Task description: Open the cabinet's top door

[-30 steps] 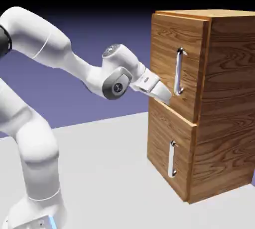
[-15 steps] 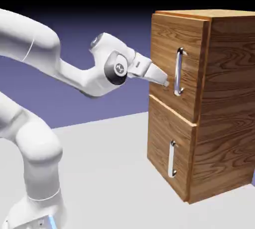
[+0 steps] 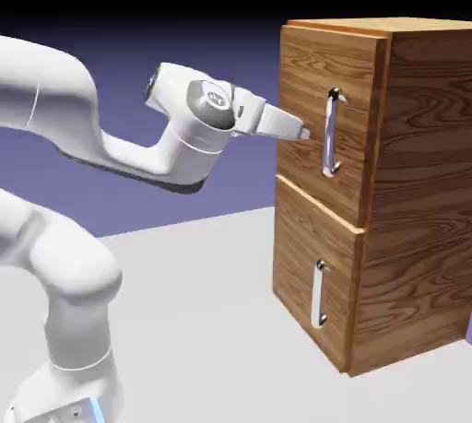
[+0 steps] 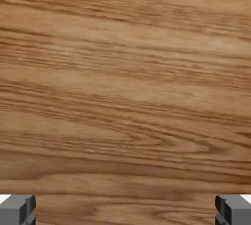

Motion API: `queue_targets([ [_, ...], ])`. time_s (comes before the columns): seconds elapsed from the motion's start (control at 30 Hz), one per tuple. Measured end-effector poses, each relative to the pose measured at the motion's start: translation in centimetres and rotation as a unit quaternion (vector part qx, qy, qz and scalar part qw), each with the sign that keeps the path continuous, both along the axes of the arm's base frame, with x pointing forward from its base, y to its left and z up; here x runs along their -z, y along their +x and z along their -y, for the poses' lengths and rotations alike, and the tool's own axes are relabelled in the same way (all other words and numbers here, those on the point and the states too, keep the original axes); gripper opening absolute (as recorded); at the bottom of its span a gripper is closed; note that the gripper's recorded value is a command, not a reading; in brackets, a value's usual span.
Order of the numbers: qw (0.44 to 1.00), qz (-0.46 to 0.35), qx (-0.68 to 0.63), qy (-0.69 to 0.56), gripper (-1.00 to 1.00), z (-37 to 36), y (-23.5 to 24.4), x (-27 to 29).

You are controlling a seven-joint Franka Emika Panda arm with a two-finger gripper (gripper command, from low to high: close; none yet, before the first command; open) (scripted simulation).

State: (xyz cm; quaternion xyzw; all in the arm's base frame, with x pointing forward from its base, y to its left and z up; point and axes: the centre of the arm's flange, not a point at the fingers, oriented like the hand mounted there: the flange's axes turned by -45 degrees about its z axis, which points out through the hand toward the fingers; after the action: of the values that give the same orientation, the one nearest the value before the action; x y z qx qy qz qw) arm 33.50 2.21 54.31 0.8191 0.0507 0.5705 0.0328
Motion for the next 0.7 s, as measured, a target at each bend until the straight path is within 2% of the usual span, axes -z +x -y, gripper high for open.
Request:
queue_targets([
  [0.7,0.989,0.138,-0.009,0.045,0.00,7.1,-2.1,1.3],
])
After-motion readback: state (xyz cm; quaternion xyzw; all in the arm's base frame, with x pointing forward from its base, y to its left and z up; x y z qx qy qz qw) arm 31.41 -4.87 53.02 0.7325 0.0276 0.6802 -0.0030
